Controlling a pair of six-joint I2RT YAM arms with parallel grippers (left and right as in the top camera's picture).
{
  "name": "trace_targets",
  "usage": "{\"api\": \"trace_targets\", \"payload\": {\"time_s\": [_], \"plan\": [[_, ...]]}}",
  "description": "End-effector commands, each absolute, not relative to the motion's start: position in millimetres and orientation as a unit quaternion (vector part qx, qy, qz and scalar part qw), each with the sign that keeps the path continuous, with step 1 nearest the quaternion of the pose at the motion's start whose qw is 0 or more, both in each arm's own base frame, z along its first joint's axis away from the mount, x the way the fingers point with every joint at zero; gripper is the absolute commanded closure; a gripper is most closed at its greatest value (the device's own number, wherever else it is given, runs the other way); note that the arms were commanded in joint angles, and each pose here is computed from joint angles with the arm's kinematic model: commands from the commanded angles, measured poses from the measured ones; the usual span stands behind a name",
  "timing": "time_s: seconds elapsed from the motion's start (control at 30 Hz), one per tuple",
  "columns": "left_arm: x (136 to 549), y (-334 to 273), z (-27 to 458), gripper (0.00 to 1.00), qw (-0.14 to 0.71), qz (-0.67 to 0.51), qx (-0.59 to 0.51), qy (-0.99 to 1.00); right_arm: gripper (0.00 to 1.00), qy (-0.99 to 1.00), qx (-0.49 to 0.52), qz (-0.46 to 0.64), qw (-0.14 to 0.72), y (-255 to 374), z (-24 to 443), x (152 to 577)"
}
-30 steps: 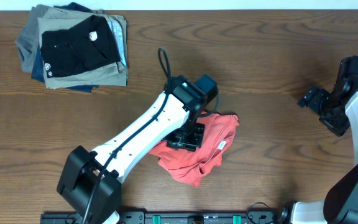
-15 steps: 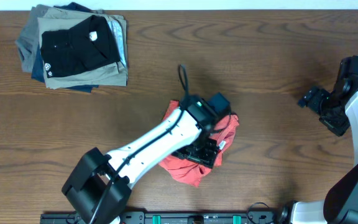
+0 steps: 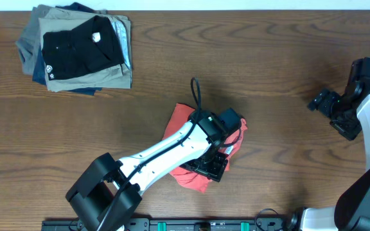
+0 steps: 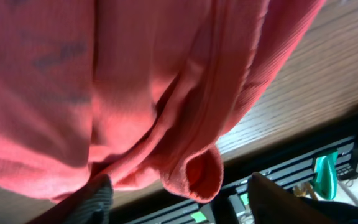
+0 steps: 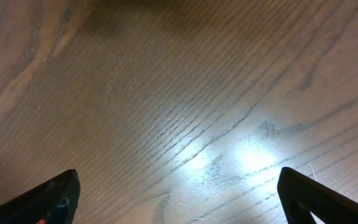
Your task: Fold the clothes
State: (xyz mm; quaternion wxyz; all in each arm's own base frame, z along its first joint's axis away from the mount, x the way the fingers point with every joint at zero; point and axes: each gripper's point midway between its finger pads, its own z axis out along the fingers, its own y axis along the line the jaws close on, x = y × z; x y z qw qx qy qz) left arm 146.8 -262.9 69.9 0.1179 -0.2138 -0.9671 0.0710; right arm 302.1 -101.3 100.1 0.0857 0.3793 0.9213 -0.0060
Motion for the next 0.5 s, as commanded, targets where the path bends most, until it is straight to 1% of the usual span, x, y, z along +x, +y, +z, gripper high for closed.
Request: {"api": "trace_targets", "payload": {"time_s": [0.0,0.2,0.27,0.3,0.43,0.47], "plan": [[146.1,-265.4,68.7,0.36,0.119,0.075,-0.213,-0.967,0.01,0.921,0.378,-0.007,0.095,-103.9,105.5,304.7],[143.4,-266.4,58.1,0.36,0.117,0.080,-0.216,-0.966,0.01,0.921,0.378,-0.008,0.095,-103.9,105.5,304.7],[140.9,-265.9,55.2,0.38,0.121,0.079,-0.217,-0.965,0.01,0.921,0.378,-0.007,0.095,-103.9,105.5,304.7],[139.9,-266.1,54.3,0.41,0.121,0.079,-0.219,-0.965,0.01,0.921,0.378,-0.007,0.095,-103.9,105.5,304.7],[137.0,-273.0,53.3,0.60,0.114,0.084,-0.230,-0.963,0.01,0.921,0.378,-0.007,0.095,-103.9,105.5,304.8],[136.7,-275.2,53.2,0.64,0.111,0.086,-0.233,-0.962,0.01,0.921,0.378,-0.007,0.095,-103.9,105.5,304.7]]}}
